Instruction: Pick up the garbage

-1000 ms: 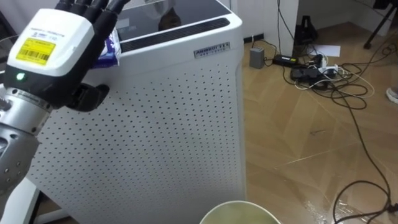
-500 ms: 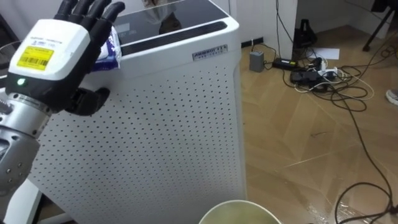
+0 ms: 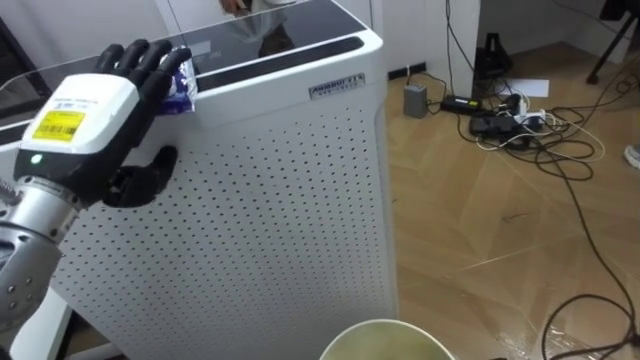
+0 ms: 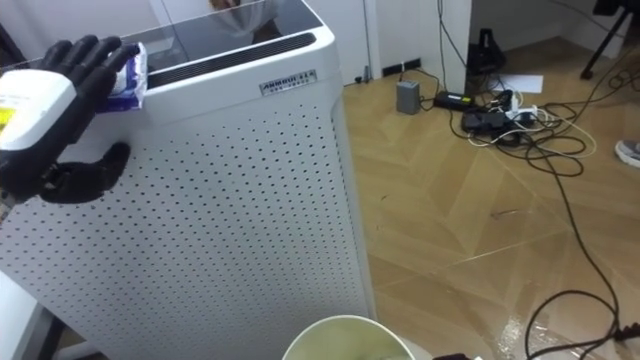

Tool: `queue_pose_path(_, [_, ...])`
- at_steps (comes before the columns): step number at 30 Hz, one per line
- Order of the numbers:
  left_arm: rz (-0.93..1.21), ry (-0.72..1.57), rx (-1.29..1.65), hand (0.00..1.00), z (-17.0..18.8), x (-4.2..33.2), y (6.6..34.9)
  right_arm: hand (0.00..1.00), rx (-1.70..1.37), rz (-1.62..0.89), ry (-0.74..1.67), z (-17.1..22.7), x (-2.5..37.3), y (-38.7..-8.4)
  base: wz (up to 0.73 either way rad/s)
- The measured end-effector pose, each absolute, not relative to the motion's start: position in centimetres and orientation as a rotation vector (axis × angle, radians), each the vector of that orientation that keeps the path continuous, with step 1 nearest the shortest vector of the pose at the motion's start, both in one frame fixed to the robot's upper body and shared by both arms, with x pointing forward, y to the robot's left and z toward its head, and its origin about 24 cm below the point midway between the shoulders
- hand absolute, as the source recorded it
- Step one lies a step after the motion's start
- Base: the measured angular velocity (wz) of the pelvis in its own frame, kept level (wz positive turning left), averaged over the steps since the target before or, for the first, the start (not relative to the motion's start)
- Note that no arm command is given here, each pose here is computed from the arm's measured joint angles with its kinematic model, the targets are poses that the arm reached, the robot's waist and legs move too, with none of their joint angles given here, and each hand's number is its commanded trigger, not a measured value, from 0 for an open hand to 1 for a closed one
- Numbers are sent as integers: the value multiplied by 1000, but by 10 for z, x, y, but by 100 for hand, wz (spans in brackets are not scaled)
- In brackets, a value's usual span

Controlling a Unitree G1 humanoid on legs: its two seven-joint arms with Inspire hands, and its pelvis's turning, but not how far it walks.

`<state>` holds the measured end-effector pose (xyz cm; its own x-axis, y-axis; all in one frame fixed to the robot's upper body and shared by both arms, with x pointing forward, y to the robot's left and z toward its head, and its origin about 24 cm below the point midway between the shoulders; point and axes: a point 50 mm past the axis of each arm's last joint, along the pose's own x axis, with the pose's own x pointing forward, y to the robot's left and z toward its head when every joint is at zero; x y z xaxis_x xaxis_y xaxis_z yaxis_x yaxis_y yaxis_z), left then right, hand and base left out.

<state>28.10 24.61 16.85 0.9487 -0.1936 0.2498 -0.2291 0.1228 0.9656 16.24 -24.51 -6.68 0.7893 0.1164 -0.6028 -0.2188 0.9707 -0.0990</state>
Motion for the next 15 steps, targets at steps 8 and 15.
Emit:
queue_pose_path(8, [17,-335,1447,100,168,282,247,100,-176,162,637,-67,162,-246,0])
queue_pose_path(15, [63,-340,1397,100,181,289,248,100,-177,155,659,-70,160,-247,2])
